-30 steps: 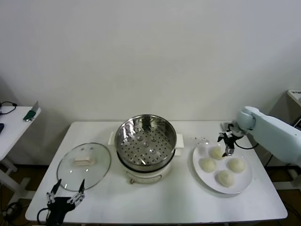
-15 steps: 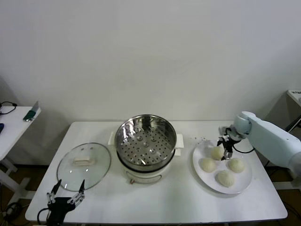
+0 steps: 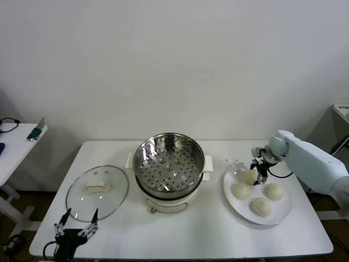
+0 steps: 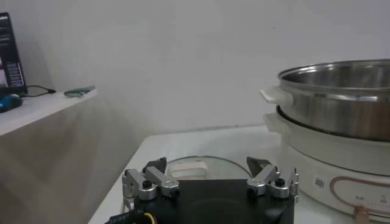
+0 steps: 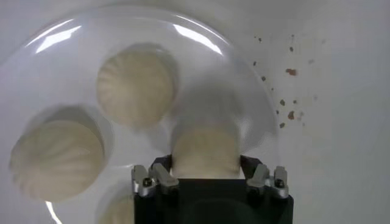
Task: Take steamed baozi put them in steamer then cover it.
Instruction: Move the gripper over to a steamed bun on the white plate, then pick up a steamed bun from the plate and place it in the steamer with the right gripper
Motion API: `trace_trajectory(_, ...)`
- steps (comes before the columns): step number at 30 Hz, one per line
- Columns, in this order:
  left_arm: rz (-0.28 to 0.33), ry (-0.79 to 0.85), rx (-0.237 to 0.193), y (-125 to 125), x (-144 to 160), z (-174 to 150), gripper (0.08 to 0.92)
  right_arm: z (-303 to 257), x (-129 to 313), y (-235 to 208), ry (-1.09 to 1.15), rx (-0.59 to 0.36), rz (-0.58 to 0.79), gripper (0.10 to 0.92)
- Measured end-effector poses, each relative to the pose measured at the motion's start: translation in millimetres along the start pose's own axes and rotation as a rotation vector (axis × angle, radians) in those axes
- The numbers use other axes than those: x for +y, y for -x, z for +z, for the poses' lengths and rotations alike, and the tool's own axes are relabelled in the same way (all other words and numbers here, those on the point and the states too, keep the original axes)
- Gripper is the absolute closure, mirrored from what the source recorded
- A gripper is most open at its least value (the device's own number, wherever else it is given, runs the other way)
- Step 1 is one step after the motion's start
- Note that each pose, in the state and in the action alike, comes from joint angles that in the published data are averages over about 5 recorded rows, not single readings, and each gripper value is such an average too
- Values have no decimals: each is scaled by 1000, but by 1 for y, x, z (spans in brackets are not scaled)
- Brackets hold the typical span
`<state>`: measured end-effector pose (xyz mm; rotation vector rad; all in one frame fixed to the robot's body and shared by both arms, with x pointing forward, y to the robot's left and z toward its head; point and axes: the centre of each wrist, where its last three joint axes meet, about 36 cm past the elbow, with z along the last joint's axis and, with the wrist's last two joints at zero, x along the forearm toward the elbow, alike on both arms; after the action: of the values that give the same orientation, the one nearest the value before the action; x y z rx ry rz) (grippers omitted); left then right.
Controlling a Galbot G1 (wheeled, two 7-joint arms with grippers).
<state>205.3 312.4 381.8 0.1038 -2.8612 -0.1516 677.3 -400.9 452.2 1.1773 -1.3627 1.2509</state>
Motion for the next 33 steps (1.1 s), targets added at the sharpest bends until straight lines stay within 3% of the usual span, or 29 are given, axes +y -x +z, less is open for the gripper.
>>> trace_trajectory(7, 0, 4, 1, 0, 0, 0, 177, -5, -8, -28, -49, -9, 19, 310)
trace_trajectory(13, 1, 7, 1, 1, -1, -2, 177, -38, -28, -88, -196, -30, 72, 313)
trace_trajectory(24, 2, 4, -11, 5, -2, -6, 177, -186, -40, -241, -711, -59, 237, 335)
trace_trajectory(28, 0, 1, -17, 4, -3, -8, 177, -244, -31, -267, -931, -44, 269, 335)
trace_trajectory(33, 0, -2, -25, 4, -4, -11, 177, -304, -18, -269, -1187, -33, 274, 335)
